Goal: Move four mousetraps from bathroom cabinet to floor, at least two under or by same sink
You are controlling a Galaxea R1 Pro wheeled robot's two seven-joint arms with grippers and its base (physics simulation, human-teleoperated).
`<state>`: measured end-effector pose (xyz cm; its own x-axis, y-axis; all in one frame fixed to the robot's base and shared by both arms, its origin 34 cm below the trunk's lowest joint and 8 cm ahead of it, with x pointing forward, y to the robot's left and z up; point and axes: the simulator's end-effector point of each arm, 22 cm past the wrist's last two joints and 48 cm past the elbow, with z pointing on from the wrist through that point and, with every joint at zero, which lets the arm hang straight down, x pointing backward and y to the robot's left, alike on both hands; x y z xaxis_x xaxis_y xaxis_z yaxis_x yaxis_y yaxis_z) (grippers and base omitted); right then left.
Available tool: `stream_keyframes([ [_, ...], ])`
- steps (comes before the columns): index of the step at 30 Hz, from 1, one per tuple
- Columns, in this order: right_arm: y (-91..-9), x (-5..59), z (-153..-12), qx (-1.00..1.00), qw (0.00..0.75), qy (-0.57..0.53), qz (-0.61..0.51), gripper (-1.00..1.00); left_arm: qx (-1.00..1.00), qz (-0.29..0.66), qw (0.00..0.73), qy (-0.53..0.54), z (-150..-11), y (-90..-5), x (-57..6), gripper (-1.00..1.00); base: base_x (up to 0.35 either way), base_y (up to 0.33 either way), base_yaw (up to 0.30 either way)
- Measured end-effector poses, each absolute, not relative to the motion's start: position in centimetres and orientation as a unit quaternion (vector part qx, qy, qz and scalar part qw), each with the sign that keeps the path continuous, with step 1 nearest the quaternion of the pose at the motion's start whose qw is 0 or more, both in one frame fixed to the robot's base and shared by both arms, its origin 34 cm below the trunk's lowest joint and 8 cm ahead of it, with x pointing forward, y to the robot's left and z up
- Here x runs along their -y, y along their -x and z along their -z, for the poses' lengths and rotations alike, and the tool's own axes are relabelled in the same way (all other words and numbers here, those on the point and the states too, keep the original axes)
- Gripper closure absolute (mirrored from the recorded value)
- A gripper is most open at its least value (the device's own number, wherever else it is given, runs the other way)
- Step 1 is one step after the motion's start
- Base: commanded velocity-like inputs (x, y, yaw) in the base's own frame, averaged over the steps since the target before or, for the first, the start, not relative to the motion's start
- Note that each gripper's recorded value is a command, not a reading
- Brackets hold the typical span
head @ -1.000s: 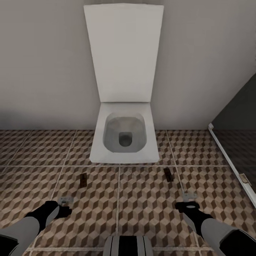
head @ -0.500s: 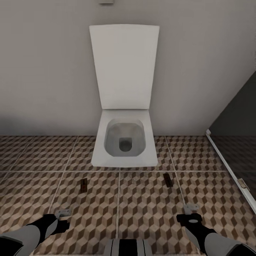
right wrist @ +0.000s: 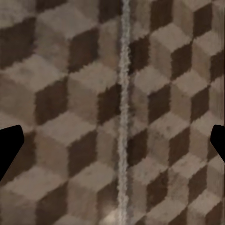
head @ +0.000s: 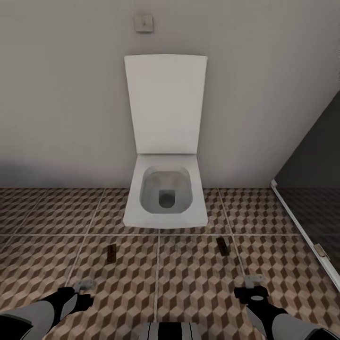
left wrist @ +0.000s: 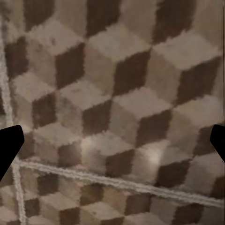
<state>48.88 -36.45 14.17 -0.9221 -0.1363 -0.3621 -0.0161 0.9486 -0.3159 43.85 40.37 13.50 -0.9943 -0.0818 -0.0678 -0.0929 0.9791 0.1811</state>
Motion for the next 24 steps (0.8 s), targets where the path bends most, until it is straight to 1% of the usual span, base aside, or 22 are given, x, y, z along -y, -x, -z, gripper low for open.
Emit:
stream_keyframes([
  [24, -50.6, 36.4, -17.9, -0.958, 0.238, 0.033, 0.156, -1.0, -0.992, -0.09, 0.068, 0.048, -16.9, -45.9, -40.3, -1.0, 0.0, 0.0, 0.0],
])
